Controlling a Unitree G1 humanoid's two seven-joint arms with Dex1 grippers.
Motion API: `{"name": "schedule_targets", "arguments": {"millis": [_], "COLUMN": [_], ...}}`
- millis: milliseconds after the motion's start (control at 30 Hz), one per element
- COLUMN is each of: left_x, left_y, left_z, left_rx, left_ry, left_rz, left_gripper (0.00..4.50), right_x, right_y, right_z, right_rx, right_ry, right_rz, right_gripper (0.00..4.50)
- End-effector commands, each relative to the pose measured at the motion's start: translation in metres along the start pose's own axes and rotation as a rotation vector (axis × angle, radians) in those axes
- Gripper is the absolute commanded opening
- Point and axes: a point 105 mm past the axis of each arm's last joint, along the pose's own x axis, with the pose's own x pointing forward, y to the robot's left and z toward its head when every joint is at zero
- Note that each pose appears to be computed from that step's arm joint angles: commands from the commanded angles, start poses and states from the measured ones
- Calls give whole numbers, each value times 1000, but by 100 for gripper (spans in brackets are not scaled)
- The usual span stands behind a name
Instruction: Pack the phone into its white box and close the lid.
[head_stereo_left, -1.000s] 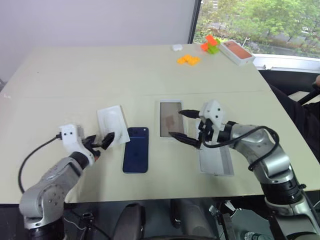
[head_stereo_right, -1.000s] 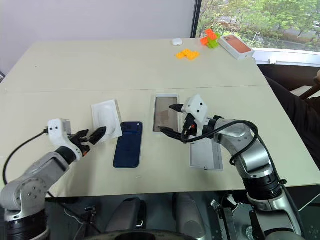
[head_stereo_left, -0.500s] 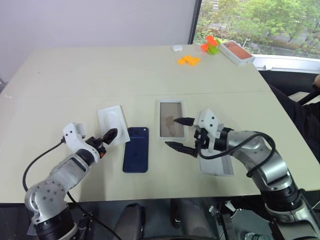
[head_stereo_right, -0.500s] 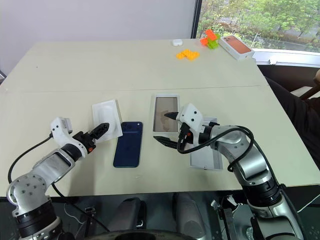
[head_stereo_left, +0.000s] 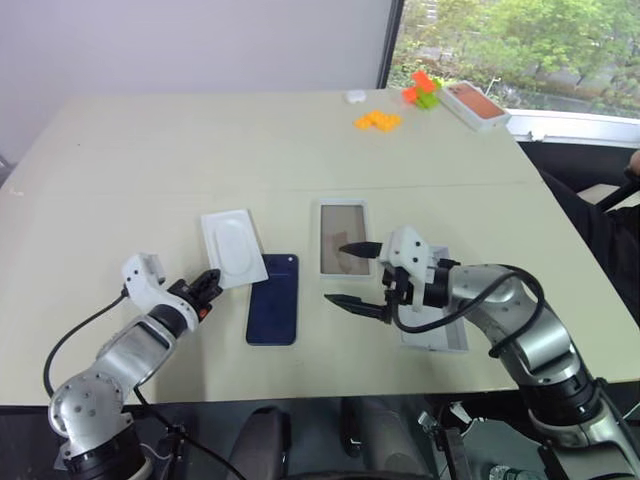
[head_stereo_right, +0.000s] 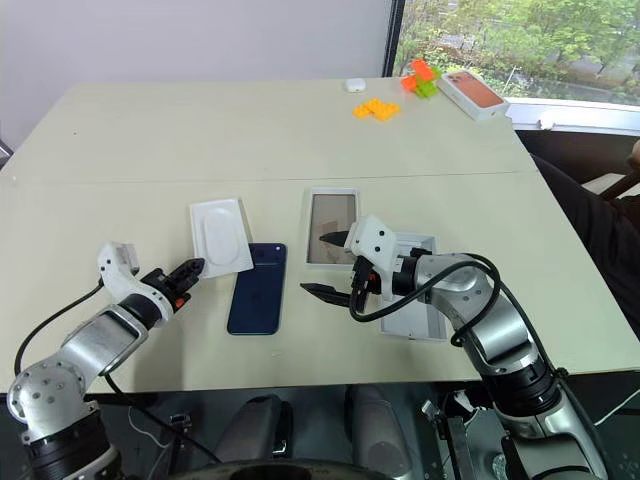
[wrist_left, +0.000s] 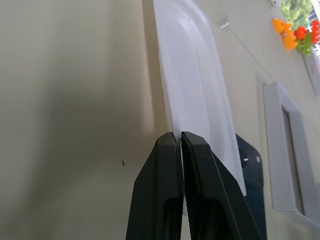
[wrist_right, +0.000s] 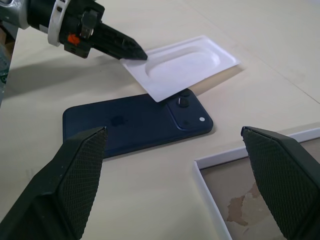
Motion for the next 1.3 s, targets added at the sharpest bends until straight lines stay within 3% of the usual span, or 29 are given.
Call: {"name": "schedule_targets", "arguments": {"millis": [33,233,500,800,1033,1300], "left_x": [-7,-14,-12,32,53,56], "left_y": [-6,-18,-44,-127,-131,-139], "left_z": [14,25,22,-44,-58,-64], "left_rx": [-73,-203,-247,-79,-12,21], "left_ry": [-71,-154,-128,208,270,276], "left_rz": [-42,-132,-247,-394,-290,-275], "left_gripper": [16,7,7,7,7,7], "right_x": [1,2,-4,-30,-55,-58], "right_y": [5,4,4,-6,-22,-22], "right_z": [13,13,13,4,-3,-4], "right_rx": [-48,-51,-65,-74,-88,-87], "right_ry": [-37,-37,-13,79,140,142], "right_rz": [18,20,16,-58,-158,-176], "right_gripper": [450,450,450,450,450,450]}}
